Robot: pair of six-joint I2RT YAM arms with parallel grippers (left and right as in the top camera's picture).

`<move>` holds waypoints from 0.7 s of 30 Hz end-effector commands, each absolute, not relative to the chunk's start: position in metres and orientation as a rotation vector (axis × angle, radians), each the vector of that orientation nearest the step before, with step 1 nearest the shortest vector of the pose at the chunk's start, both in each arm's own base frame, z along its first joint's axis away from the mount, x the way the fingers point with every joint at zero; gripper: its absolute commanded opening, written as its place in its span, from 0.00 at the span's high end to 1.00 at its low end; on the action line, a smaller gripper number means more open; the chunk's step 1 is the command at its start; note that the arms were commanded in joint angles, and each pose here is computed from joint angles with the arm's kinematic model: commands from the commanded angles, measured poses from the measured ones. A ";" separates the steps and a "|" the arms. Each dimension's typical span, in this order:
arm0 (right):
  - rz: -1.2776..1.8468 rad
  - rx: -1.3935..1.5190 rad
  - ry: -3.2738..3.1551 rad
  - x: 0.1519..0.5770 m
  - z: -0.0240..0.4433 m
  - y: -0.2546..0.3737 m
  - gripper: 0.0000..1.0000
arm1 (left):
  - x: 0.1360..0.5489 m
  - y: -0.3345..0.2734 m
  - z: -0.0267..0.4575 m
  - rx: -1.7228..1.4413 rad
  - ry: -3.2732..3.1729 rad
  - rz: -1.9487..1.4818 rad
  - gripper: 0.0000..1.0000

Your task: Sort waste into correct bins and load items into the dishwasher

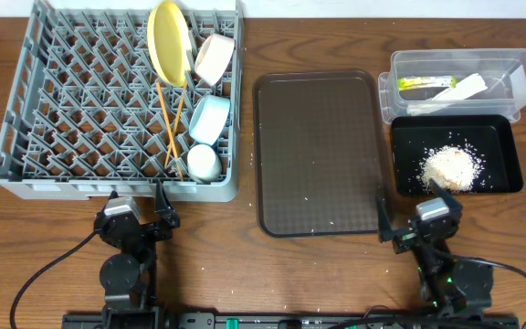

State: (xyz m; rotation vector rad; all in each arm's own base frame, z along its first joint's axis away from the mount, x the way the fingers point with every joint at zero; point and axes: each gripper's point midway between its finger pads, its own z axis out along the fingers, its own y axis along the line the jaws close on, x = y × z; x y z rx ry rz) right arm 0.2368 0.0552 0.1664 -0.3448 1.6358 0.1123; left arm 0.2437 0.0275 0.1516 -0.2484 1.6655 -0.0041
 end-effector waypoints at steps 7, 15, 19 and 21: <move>0.147 -0.353 1.610 0.236 0.160 0.061 0.01 | 0.242 0.032 0.133 -0.258 1.722 0.031 0.12; 0.144 -0.352 1.590 0.238 0.161 0.062 0.01 | 0.242 0.032 0.133 -0.258 1.722 0.031 0.12; 0.144 -0.352 1.590 0.238 0.161 0.062 0.01 | 0.242 0.032 0.133 -0.258 1.722 0.031 0.12; 0.144 -0.352 1.590 0.238 0.161 0.062 0.01 | 0.242 0.032 0.133 -0.258 1.722 0.031 0.11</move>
